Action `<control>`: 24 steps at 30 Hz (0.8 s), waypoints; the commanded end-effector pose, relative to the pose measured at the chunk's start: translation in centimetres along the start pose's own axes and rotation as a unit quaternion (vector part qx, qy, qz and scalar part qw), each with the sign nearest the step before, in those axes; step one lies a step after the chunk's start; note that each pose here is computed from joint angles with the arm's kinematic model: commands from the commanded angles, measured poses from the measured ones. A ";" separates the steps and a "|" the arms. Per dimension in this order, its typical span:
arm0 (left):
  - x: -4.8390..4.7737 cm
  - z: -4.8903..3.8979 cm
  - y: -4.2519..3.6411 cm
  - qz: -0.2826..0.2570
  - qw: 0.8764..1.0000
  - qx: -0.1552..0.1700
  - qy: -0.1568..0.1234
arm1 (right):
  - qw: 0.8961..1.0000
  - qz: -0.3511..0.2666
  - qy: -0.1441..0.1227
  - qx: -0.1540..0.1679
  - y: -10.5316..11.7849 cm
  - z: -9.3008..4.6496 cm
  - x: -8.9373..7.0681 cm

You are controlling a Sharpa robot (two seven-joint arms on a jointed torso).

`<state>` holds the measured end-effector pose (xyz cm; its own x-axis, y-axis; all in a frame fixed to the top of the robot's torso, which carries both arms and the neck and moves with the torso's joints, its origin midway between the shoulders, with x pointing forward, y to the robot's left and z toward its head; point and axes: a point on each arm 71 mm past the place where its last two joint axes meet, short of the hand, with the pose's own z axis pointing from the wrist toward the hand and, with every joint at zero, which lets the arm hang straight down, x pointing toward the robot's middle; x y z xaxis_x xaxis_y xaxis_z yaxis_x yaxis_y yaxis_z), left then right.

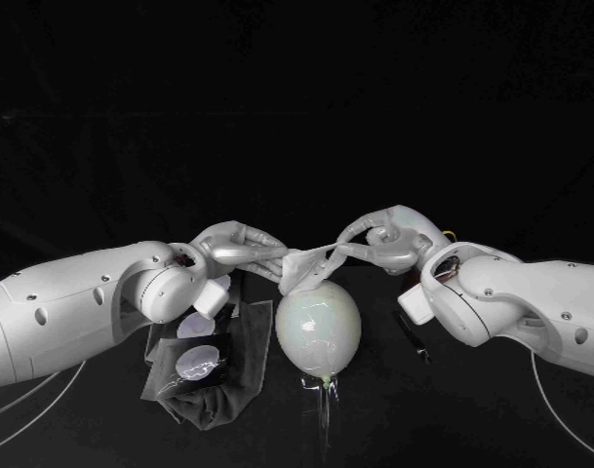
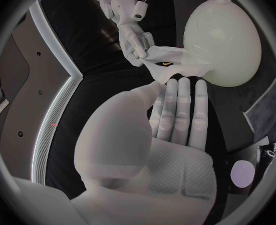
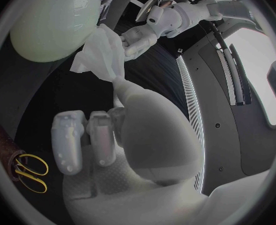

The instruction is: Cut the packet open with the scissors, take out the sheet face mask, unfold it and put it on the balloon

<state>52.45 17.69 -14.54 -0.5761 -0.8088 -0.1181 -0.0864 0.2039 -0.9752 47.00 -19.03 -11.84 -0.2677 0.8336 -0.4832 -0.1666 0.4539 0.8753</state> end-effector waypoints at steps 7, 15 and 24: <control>-0.60 0.03 -0.44 -0.003 0.998 0.022 -0.055 | 1.000 -0.008 0.005 -0.016 0.3 -0.3 0.0; -0.92 0.11 -0.73 0.005 0.997 0.032 -0.075 | 1.000 -0.009 -0.001 -0.028 0.7 -0.4 -0.5; -0.88 0.23 -1.17 0.018 0.996 0.040 -0.077 | 0.999 -0.014 -0.012 -0.040 1.5 0.0 -1.4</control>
<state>53.16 18.14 -13.75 -0.4575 -0.8757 -0.1544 -0.0362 0.1918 -0.9808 47.14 -19.64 -10.15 -0.2407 0.8337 -0.4970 -0.2169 0.4529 0.8648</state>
